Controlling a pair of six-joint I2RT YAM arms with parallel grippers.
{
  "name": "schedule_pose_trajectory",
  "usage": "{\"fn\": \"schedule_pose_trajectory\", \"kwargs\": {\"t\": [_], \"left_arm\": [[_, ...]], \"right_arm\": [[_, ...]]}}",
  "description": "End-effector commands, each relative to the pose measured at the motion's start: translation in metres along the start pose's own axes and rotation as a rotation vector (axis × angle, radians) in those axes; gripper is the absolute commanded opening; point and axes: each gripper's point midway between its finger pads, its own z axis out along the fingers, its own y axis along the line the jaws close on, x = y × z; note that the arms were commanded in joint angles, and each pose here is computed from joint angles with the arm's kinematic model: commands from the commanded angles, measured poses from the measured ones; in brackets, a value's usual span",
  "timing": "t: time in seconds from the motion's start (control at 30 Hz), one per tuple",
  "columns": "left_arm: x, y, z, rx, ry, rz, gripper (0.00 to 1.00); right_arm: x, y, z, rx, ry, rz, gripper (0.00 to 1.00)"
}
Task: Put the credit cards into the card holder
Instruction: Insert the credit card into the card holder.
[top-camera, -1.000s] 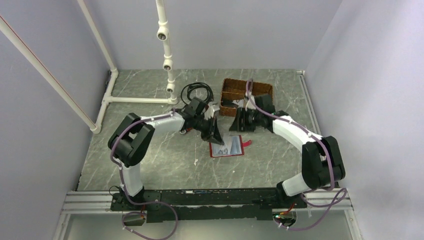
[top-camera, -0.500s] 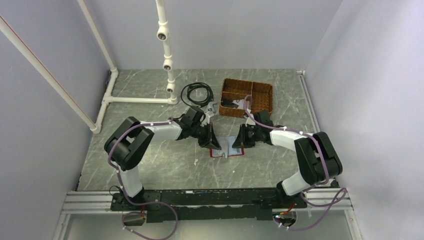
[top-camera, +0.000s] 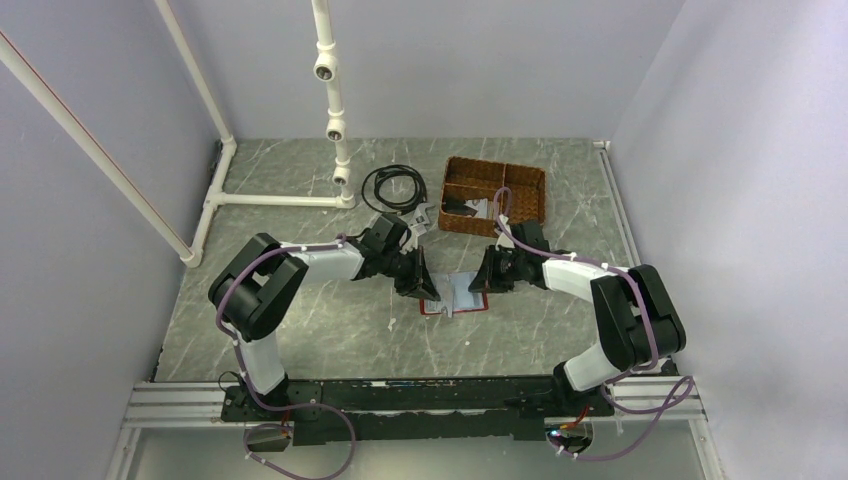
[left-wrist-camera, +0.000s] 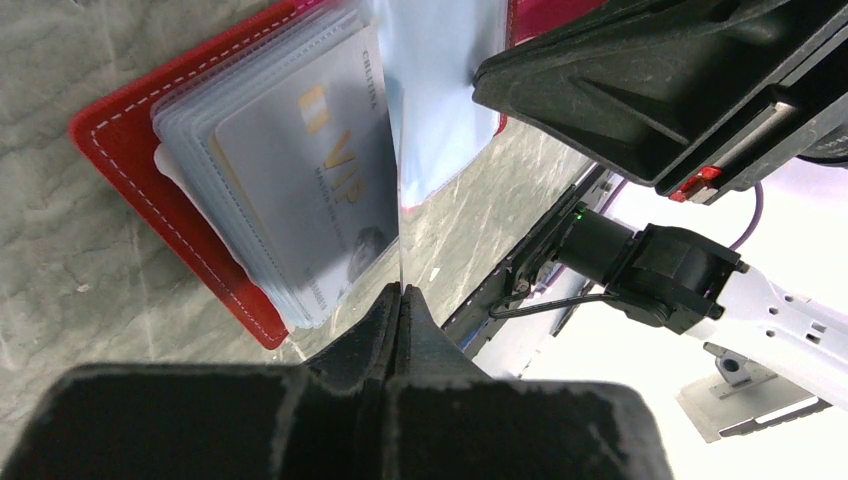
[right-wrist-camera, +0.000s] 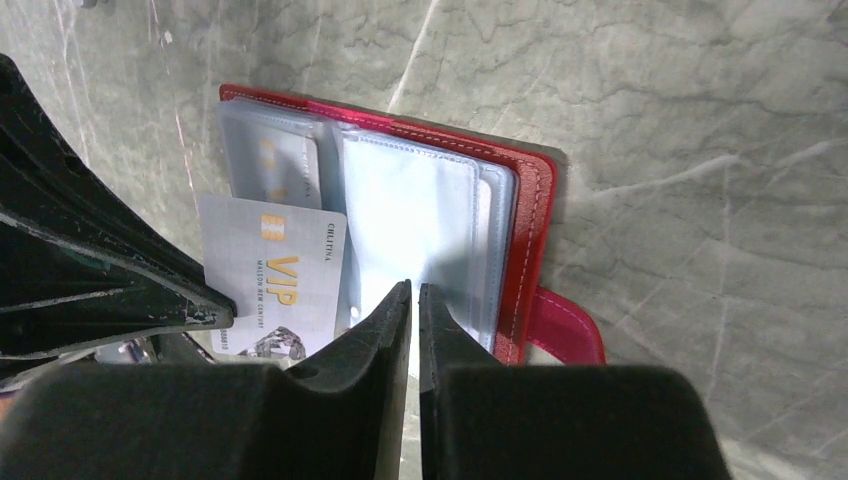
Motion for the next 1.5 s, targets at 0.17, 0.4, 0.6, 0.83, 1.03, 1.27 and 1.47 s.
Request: {"fn": "schedule_pose_trajectory", "kwargs": {"t": [0.17,0.4,0.6,0.83,1.03,1.27,1.47], "left_arm": [[-0.005,-0.005,0.001,0.030,-0.007,0.024,0.00],[-0.008,-0.005,0.005,0.068,-0.010,0.032,0.00],[-0.011,0.001,0.006,0.069,-0.008,0.027,0.00],[-0.016,-0.002,0.007,0.122,-0.012,0.019,0.00],[-0.024,-0.005,0.016,0.194,-0.042,-0.038,0.00],[-0.032,0.006,0.017,0.127,-0.136,-0.035,0.00],[-0.036,0.015,0.015,0.075,-0.185,-0.026,0.00]], "right_arm": [[0.001,-0.024,-0.002,0.099,-0.027,0.004,0.10],[0.002,-0.024,-0.002,0.097,-0.024,0.002,0.10],[0.002,-0.024,-0.001,0.094,-0.021,0.002,0.10],[0.002,-0.024,0.000,0.093,-0.016,0.003,0.10],[0.002,-0.024,0.000,0.091,-0.015,0.003,0.09],[0.003,-0.023,0.000,0.088,-0.011,0.005,0.09],[0.004,-0.024,0.001,0.087,-0.008,0.008,0.09]]}}
